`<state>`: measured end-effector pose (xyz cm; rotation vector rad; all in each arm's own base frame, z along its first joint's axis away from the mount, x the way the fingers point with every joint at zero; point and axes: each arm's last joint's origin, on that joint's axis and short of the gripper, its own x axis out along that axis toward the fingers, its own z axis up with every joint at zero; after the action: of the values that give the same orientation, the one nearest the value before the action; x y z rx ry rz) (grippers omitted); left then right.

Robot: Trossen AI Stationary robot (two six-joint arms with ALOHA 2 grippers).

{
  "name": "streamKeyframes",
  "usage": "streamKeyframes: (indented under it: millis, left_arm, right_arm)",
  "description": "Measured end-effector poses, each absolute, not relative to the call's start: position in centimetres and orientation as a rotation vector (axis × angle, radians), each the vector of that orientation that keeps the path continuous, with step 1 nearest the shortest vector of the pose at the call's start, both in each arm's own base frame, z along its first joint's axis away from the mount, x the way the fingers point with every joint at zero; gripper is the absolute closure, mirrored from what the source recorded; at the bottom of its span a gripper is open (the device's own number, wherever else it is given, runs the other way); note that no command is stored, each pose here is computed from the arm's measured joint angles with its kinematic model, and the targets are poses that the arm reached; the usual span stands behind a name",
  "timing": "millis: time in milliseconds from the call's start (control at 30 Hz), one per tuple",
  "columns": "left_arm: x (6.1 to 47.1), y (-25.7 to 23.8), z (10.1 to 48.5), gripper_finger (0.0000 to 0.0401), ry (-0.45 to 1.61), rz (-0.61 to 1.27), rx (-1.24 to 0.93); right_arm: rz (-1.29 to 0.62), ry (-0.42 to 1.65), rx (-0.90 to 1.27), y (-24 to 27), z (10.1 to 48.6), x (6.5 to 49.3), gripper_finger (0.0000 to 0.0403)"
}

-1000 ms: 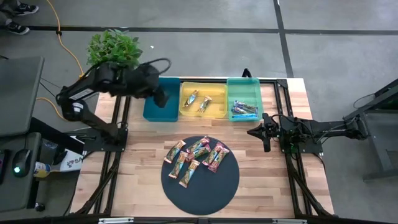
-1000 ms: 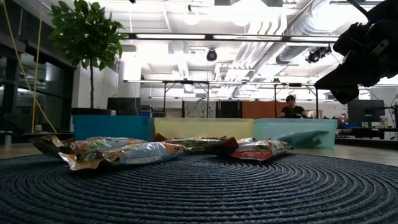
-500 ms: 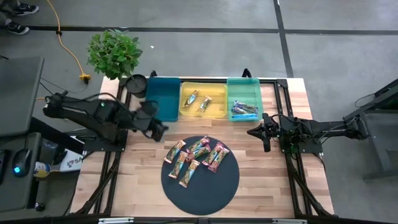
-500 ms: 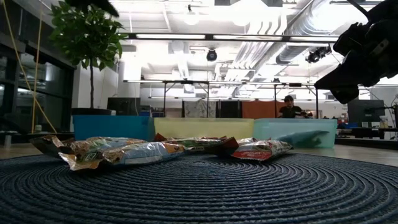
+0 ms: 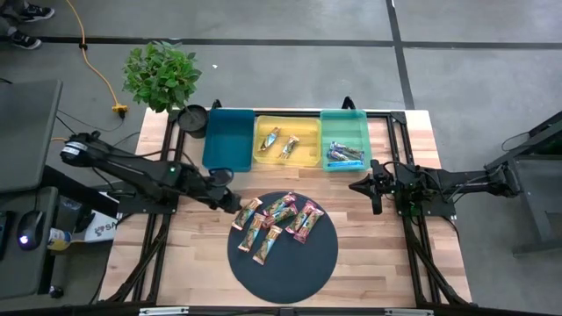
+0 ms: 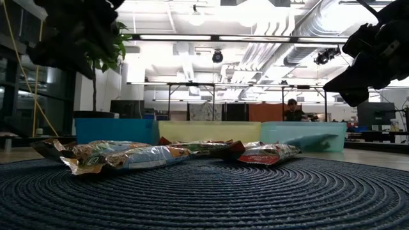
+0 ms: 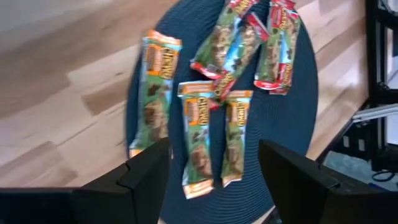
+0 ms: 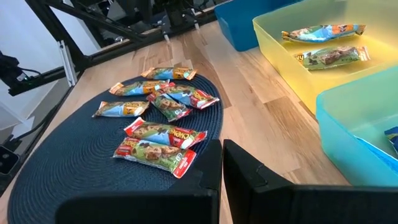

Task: Pick and place Granola Bars by type
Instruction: Put the yellow granola bar into the yellow bin

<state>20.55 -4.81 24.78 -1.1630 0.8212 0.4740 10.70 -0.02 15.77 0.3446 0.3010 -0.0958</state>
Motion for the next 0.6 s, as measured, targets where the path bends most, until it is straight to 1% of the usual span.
streamKeyframes:
  millis: [133,300,467,600]
  left_arm:
    - [21.9,-4.4,23.7,0.0162,0.865,0.481,-1.190]
    - [23.1,-3.7,21.4,0.0162,1.009,0.523,-1.156]
    - [24.7,-3.7,19.5,0.0162,1.209,0.561,-0.988]
    - [26.6,-3.9,18.9,0.0162,1.275,0.547,-0.849]
  right_arm:
    - [-0.096,0.301,0.345,0.0,15.8,10.7,0.0402]
    - [-0.096,0.301,0.345,0.0,15.8,10.7,0.0402]
    - [-0.096,0.304,0.344,0.0,15.7,10.7,0.0402]
    - [-0.096,0.301,0.345,0.0,15.8,10.7,0.0402]
